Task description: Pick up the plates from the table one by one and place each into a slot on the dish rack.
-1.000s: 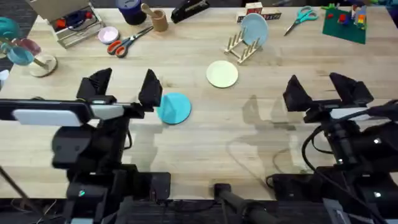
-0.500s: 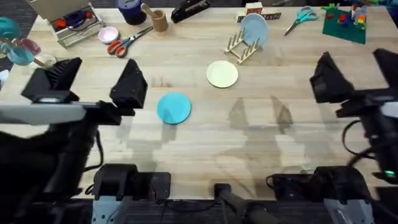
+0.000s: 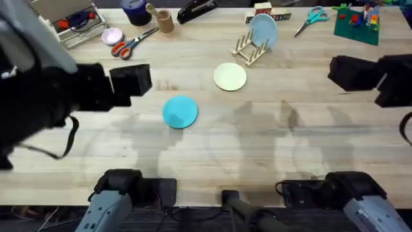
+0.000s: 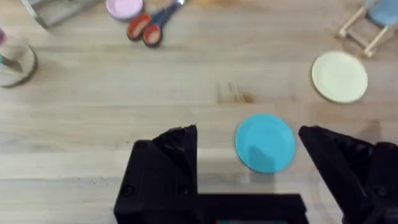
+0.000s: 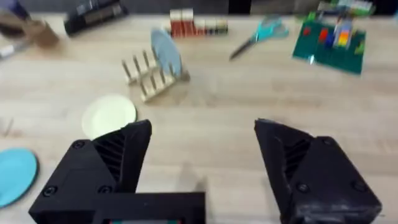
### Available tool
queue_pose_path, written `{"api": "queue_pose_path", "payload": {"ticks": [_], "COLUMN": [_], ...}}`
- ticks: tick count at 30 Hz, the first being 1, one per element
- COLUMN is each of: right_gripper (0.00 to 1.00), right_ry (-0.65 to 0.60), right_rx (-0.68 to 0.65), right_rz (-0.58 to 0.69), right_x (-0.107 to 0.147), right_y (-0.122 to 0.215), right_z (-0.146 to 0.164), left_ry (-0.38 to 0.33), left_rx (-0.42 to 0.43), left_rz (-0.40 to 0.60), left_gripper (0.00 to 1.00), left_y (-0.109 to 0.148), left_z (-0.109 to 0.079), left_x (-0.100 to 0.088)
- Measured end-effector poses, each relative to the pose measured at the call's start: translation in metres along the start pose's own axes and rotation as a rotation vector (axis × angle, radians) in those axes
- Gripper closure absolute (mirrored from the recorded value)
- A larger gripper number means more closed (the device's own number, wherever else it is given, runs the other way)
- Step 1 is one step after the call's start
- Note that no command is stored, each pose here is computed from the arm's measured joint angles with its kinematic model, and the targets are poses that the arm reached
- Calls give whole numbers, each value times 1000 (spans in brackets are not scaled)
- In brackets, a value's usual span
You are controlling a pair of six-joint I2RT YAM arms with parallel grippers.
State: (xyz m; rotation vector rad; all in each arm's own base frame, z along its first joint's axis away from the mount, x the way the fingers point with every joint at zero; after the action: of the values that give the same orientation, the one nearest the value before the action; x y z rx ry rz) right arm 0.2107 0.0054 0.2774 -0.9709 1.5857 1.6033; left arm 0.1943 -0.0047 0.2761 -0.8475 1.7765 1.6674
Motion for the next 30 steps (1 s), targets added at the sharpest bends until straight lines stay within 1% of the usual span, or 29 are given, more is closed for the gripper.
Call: {"api": "queue_pose_path", "payload": {"ticks": [4, 5, 11, 21, 22, 23, 25, 27, 28, 30], "right_gripper": [5, 5, 5, 5, 7, 6, 6, 6, 6, 6], "right_ry": [-4, -5, -8, -8, -8, -8, -8, -8, -8, -8], "right_rx": [-5, -6, -9, -9, -9, -9, -9, -9, -9, -9], "right_rz": [143, 166, 236, 251, 251, 251, 251, 251, 251, 251], "right_x": [3, 3, 3, 5, 5, 5, 5, 5, 5, 5], "right_y": [-12, -15, -31, -32, -32, -32, -32, -32, -32, -32], "right_z": [0, 0, -1, -1, -1, -1, -1, -1, -1, -1], "left_ry": [3, 4, 7, 8, 11, 12, 12, 13, 12, 15], "left_rx": [6, 6, 4, 12, 13, 14, 19, 30, 39, 61], "left_rz": [99, 111, 188, 187, 187, 187, 188, 190, 190, 192], "left_gripper": [8, 8, 8, 7, 89, 229, 566, 860, 934, 957], "left_y": [-14, -17, -38, -42, -42, -42, -42, -42, -42, -42], "left_z": [-2, -2, -2, -3, -3, -3, -4, -6, -7, -11], "left_x": [-2, -2, -1, -3, -3, -3, -3, -3, -3, -2]}}
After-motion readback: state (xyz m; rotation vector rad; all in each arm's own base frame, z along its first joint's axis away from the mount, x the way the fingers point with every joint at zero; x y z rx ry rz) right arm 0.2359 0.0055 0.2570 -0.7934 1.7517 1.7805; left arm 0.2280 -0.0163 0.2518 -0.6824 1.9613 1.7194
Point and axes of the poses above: each hand's point on the last joint's axis, 136 mm out from that joint toward the fingers, its own y axis back along the fingers, its own z axis along the line the jaws close on, x = y × z, the point moved 2 cm from there along y, back along the fingers, and after that the axes turned 3 degrees about y, right-handed, at the moved point
